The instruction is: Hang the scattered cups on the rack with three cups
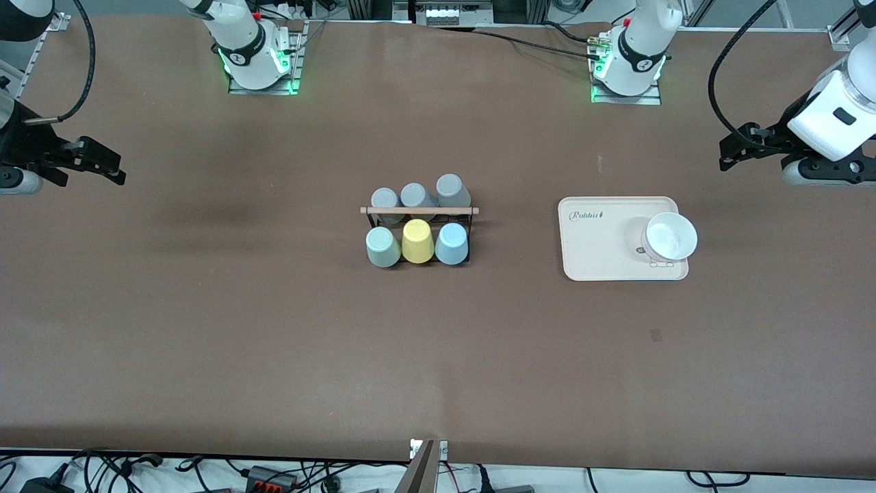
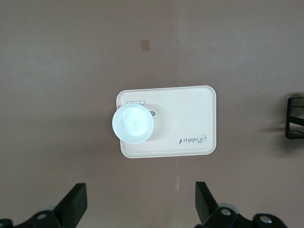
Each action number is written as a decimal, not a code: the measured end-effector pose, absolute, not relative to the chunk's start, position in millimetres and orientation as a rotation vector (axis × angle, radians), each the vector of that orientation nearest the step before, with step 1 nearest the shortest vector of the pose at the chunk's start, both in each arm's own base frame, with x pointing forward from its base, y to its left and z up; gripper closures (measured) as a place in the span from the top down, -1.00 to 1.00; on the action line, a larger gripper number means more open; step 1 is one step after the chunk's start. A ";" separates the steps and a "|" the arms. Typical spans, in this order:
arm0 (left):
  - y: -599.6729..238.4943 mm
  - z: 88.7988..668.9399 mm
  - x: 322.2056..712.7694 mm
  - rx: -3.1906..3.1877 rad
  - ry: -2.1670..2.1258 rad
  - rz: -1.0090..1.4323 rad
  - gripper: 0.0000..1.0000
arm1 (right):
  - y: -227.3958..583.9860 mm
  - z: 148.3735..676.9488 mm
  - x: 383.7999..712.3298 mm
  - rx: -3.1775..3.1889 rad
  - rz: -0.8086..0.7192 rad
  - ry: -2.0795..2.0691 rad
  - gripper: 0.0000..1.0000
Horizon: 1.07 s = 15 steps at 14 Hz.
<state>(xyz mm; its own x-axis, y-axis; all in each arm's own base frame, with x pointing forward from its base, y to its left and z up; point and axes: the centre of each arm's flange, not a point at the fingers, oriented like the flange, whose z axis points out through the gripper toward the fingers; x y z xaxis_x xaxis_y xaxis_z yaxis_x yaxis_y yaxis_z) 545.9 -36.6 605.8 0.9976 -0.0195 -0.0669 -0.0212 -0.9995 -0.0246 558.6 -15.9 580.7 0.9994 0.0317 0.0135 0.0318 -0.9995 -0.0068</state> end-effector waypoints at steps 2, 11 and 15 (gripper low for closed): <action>-36.6 605.8 545.9 -3.114 0.032 0.104 1.00 | -15.9 581.3 558.7 -3.134 -0.023 -0.050 1.00; -36.6 605.8 545.9 -3.114 0.032 0.104 1.00 | -13.5 581.2 561.2 -3.135 -0.045 -0.057 1.00; -36.6 605.8 545.9 -3.114 0.032 0.104 1.00 | -12.9 581.1 561.8 -3.135 -0.049 -0.058 1.00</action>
<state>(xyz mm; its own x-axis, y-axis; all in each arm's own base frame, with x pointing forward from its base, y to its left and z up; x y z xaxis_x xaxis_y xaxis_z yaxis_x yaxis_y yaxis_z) 545.9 -36.6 605.8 0.9976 -0.0196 -0.0669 -0.0213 -0.9995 -0.0246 561.8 -12.9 581.1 0.9988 0.0369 0.0316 0.0371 -0.9993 -0.0053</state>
